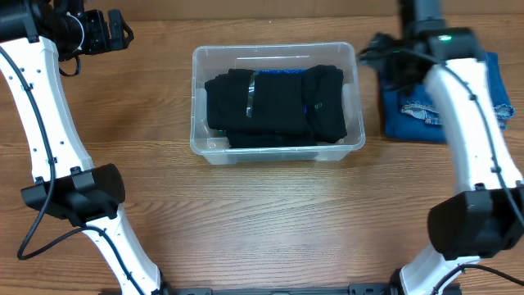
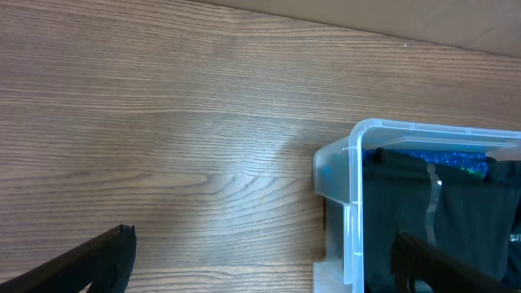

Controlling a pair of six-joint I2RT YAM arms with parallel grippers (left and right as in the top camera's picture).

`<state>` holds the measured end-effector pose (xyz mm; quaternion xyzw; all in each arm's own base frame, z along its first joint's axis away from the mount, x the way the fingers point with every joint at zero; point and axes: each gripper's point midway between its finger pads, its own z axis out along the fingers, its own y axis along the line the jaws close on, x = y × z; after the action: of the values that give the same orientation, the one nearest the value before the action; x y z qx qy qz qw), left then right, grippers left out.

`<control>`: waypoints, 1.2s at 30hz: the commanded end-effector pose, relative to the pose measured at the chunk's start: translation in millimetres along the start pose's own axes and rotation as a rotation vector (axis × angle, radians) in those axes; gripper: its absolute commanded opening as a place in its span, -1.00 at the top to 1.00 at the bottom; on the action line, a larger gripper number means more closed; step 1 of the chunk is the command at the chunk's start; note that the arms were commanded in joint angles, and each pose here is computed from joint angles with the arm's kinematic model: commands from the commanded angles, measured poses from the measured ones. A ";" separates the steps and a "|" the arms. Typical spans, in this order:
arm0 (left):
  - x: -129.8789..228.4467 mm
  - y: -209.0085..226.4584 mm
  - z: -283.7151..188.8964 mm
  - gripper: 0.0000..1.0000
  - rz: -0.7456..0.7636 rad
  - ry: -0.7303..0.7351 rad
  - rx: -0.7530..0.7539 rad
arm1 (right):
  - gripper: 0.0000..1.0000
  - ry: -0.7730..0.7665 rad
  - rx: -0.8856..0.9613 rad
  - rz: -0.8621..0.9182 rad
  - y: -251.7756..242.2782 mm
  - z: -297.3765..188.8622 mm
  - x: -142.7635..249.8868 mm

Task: Pack container
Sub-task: 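Lower the black garment into the bin's right side and release, then move the right gripper to the folded blue jeans and grasp them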

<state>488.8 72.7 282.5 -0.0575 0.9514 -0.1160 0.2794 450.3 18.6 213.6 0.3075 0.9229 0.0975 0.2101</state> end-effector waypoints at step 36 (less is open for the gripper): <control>-4.9 -3.8 -15.3 -1.00 -0.009 -0.037 -0.005 | -0.99 0.038 0.094 0.840 -210.8 163.0 -8.9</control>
<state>488.7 72.7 282.5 -0.0576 0.9514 -0.1161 0.2792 415.7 -149.9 18.5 0.6692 0.7185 0.1432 0.1243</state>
